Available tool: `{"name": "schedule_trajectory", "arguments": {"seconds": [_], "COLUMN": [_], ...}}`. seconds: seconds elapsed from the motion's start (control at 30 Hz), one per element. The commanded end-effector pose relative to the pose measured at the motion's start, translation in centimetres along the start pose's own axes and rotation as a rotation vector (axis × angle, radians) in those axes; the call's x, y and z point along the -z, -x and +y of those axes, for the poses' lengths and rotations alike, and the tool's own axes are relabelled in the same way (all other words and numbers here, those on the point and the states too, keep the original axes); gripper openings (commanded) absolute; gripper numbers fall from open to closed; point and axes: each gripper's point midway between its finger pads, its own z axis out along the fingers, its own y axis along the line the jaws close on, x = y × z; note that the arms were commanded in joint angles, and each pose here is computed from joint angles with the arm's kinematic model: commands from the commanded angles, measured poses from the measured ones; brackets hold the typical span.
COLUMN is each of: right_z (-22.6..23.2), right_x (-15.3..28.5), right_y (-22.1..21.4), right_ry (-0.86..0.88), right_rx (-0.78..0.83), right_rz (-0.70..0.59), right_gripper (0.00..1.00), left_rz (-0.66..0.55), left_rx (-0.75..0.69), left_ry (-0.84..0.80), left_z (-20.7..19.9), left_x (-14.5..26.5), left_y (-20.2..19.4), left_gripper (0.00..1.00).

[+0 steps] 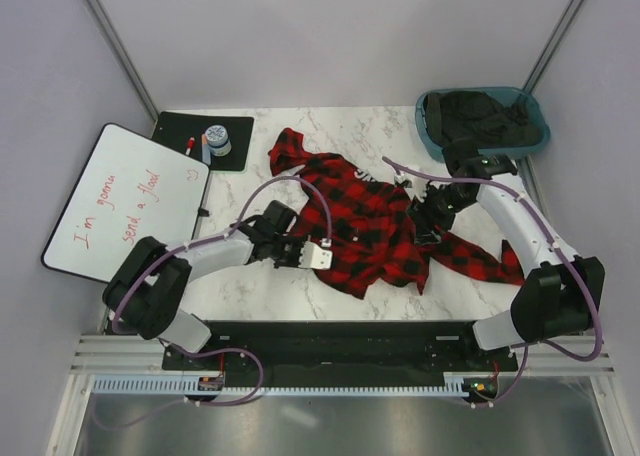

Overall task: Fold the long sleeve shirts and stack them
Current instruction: Flatten the shirt out

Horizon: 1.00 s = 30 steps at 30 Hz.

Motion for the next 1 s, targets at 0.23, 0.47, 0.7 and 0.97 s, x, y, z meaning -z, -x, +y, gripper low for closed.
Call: {"name": "schedule_trajectory", "arguments": {"seconds": [0.23, 0.47, 0.7, 0.97], "right_z": [-0.2, 3.2, 6.6, 5.7], "right_x": [-7.7, -10.4, -16.0, -20.3], "right_y": [8.7, 12.9, 13.3, 14.0], "right_ry": [-0.114, -0.161, -0.228, -0.355], "right_rx": [0.042, 0.117, 0.263, 0.239], "right_rz": [-0.140, -0.254, -0.176, -0.080], "right_gripper": [0.52, 0.51, 0.45, 0.43], "left_rz": [-0.132, -0.279, -0.243, -0.209], "left_rx": [0.149, 0.283, 0.328, 0.387], "left_ry": [0.203, 0.197, 0.321, 0.421], "left_z": [6.3, 0.7, -1.4, -2.4], "left_x": [9.9, 12.0, 13.4, 14.4], "left_y": [-0.5, 2.4, 1.0, -0.2], "left_gripper": [0.41, 0.49, 0.51, 0.61]}}
